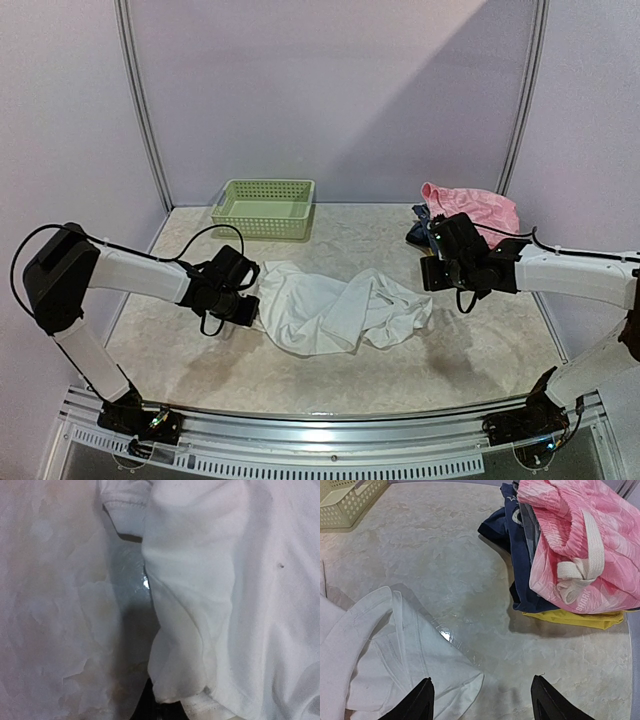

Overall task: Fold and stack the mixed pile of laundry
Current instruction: Pick up the crumpled T-shirt from the center of the board.

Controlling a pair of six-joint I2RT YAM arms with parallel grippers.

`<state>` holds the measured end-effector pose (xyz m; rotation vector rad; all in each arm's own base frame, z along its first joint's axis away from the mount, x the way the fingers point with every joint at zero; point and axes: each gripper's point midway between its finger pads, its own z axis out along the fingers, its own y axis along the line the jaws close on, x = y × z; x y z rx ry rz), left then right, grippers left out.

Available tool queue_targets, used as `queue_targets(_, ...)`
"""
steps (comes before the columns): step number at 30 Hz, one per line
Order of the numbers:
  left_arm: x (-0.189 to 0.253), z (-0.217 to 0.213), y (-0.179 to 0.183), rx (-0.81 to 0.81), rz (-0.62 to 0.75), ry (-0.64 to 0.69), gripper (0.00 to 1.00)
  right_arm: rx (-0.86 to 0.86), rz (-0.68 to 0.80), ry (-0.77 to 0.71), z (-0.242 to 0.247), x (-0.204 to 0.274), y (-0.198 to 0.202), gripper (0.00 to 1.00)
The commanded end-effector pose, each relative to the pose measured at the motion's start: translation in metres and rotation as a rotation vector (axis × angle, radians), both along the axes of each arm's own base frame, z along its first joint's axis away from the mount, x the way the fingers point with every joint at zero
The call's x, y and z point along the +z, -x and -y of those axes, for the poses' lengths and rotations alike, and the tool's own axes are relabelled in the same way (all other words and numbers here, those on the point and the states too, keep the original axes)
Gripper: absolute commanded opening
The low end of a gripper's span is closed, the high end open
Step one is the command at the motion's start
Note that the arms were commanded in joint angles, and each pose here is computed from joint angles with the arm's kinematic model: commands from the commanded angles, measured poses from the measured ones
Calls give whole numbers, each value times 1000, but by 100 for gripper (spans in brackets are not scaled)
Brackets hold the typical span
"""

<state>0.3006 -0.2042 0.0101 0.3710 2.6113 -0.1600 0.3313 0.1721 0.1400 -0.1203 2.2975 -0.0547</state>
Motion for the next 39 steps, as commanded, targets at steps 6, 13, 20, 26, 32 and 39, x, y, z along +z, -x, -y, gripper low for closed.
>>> queue_targets(6, 19, -6, 10, -11, 21, -33, 0, -15, 21, 11, 5, 4, -3, 67)
queue_targets(13, 62, -13, 7, 4, 101, -31, 0, 25, 51, -31, -1, 14, -1, 67)
queue_targets(20, 100, -20, 2, 27, 179, -25, 0, 87, 76, -86, -12, 23, 0, 67)
queue_targets(26, 117, -27, -1, 54, 233, -30, 0, 222, 80, -162, -37, 28, 5, 67)
queue_targets(32, 101, -32, -1, 69, 216, -63, 0, 461, 37, -248, -87, 23, 23, 68)
queue_targets(39, 97, -37, -3, 78, 226, -91, 0, 757, -97, -238, -156, -8, 61, 67)
